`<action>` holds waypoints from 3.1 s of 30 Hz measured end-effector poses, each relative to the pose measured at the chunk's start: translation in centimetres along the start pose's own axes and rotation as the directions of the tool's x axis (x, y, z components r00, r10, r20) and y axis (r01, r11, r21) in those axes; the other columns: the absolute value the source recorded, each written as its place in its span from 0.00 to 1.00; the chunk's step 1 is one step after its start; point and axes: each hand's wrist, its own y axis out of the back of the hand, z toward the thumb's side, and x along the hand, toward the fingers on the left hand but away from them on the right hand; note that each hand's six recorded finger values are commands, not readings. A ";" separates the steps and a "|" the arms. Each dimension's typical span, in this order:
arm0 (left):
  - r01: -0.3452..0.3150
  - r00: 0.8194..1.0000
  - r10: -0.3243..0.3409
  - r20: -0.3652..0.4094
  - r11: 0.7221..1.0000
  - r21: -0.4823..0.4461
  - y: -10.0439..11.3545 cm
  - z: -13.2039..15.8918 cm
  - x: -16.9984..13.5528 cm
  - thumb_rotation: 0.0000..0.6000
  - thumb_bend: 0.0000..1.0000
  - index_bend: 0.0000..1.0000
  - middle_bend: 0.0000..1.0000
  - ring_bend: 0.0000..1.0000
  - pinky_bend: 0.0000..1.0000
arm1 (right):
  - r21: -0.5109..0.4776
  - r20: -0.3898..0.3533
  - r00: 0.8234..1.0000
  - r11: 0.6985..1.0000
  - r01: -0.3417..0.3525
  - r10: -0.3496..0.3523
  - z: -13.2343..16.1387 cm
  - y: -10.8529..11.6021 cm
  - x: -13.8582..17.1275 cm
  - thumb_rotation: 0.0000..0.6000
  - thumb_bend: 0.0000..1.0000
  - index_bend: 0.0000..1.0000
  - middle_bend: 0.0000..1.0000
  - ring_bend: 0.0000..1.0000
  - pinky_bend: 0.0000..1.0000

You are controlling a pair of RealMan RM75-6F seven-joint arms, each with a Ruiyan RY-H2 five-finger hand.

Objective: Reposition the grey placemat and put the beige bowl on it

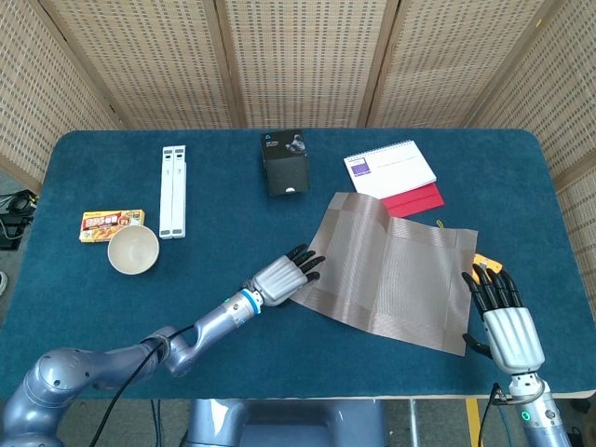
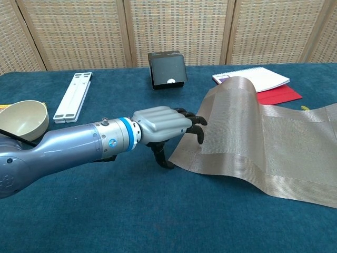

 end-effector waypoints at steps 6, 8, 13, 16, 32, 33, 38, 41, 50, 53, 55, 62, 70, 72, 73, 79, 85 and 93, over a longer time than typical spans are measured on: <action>-0.007 1.000 0.007 0.004 1.000 0.004 -0.2 0.1 0.1 1.00 0.41 0.27 0.00 0.00 0.00 | -0.003 -0.004 1.000 1.000 0.001 -0.001 0.0 0.1 0.1 1.00 0.00 0.00 0.00 0.00 0.00; -0.011 1.000 0.011 0.004 1.000 0.002 -0.1 0.2 0.2 1.00 0.43 0.27 0.00 0.00 0.00 | -0.006 -0.005 1.000 1.000 0.001 -0.001 0.1 0.1 0.1 1.00 0.00 0.00 0.00 0.00 0.00; -0.017 1.000 0.017 0.005 1.000 0.000 0.1 0.2 0.3 1.00 0.45 0.28 0.00 0.00 0.00 | -0.006 -0.006 1.000 1.000 0.002 -0.002 0.1 0.2 0.1 1.00 0.00 0.00 0.00 0.00 0.00; -0.015 1.000 0.015 0.004 1.000 0.000 0.1 0.2 0.3 1.00 0.45 0.29 0.00 0.00 0.00 | -0.007 -0.006 1.000 1.000 0.003 -0.003 0.1 0.2 0.1 1.00 0.00 0.00 0.00 0.00 0.00; -0.007 0.999 0.007 -0.031 1.000 -0.014 -0.3 -0.2 0.8 1.00 0.46 0.37 0.00 0.00 0.00 | -0.016 -0.017 1.000 1.000 0.012 -0.012 0.2 0.6 0.3 1.00 0.00 0.00 0.00 0.00 0.00; -0.007 0.999 0.007 -0.035 1.000 -0.016 -0.3 -0.3 0.9 1.00 0.46 0.38 0.00 0.00 0.00 | -0.017 -0.018 1.000 1.000 0.012 -0.012 0.3 0.6 0.3 1.00 0.00 0.00 0.00 0.00 0.00; -0.008 0.999 0.006 -0.053 1.000 -0.029 -0.4 -0.5 1.4 1.00 0.48 0.43 0.00 0.00 0.00 | -0.017 -0.017 1.000 1.000 0.016 -0.016 0.2 0.6 0.3 1.00 0.00 0.00 0.00 0.00 0.00; -0.010 0.998 0.008 -0.059 0.999 -0.037 -0.5 -0.5 1.6 1.00 0.48 0.46 0.00 0.00 0.00 | -0.017 -0.016 1.000 1.000 0.017 -0.017 0.2 0.7 0.3 1.00 0.00 0.00 0.00 0.00 0.00; -0.029 0.998 0.025 -0.061 0.997 -0.065 -0.4 -0.5 1.8 1.00 0.50 0.61 0.00 0.00 0.00 | -0.023 -0.032 0.999 1.000 0.016 -0.017 0.5 0.7 0.4 1.00 0.00 0.02 0.00 0.00 0.00; -0.038 0.998 0.034 -0.060 0.997 -0.069 -0.3 -0.5 1.8 1.00 0.50 0.65 0.00 0.00 0.00 | -0.031 -0.045 0.999 0.999 0.017 -0.019 0.7 0.8 0.6 1.00 0.00 0.02 0.00 0.00 0.00; -0.043 0.998 0.039 -0.059 0.997 -0.070 -0.3 -0.5 1.7 1.00 0.51 0.67 0.00 0.00 0.00 | -0.033 -0.052 0.998 0.999 0.019 -0.021 0.9 0.9 0.7 1.00 0.00 0.02 0.00 0.00 0.00; -0.058 0.998 0.056 -0.042 0.996 -0.069 -0.1 -0.3 1.0 1.00 0.54 0.72 0.00 0.00 0.00 | -0.036 -0.058 0.998 0.999 0.029 -0.031 0.9 1.1 0.7 1.00 0.00 0.02 0.00 0.00 0.00; -0.083 0.996 0.081 -0.030 0.994 -0.069 0.2 0.1 -2.0 1.00 0.57 0.74 0.00 0.00 0.00 | -0.035 -0.063 0.997 0.999 0.042 -0.044 0.9 1.4 0.8 1.00 0.00 0.02 0.00 0.00 0.00; -0.077 0.997 0.076 -0.029 0.995 -0.065 0.2 0.3 -3.2 1.00 0.57 0.74 0.00 0.00 0.00 | -0.035 -0.066 0.997 0.998 0.044 -0.046 1.0 1.5 0.9 1.00 0.00 0.02 0.00 0.00 0.00; -0.073 0.997 0.072 -0.029 0.995 -0.063 0.2 0.4 -3.8 1.00 0.57 0.74 0.00 0.00 0.00 | -0.036 -0.067 0.997 0.998 0.044 -0.046 1.1 1.5 0.9 1.00 0.00 0.02 0.00 0.00 0.00; -0.021 1.000 0.020 -0.024 0.999 -0.027 0.1 1.0 -8.1 1.00 0.57 0.74 0.00 0.00 0.00 | -0.036 -0.084 0.995 0.998 0.050 -0.053 1.6 1.7 1.3 1.00 0.00 0.03 0.00 0.00 0.00; 0.061 0.998 -0.060 -0.015 0.998 0.026 -0.3 1.5 -12.1 1.00 0.57 0.74 0.00 0.00 0.00 | -0.031 -0.096 0.994 0.998 0.058 -0.061 1.9 1.8 1.6 1.00 0.00 0.03 0.00 0.00 0.00; 0.146 0.989 -0.147 0.023 0.989 0.033 -1.3 3.4 -14.6 1.00 0.57 0.74 0.00 0.00 0.00 | -0.029 -0.103 0.992 0.998 0.063 -0.066 2.0 1.9 1.7 1.00 0.00 0.03 0.00 0.00 0.00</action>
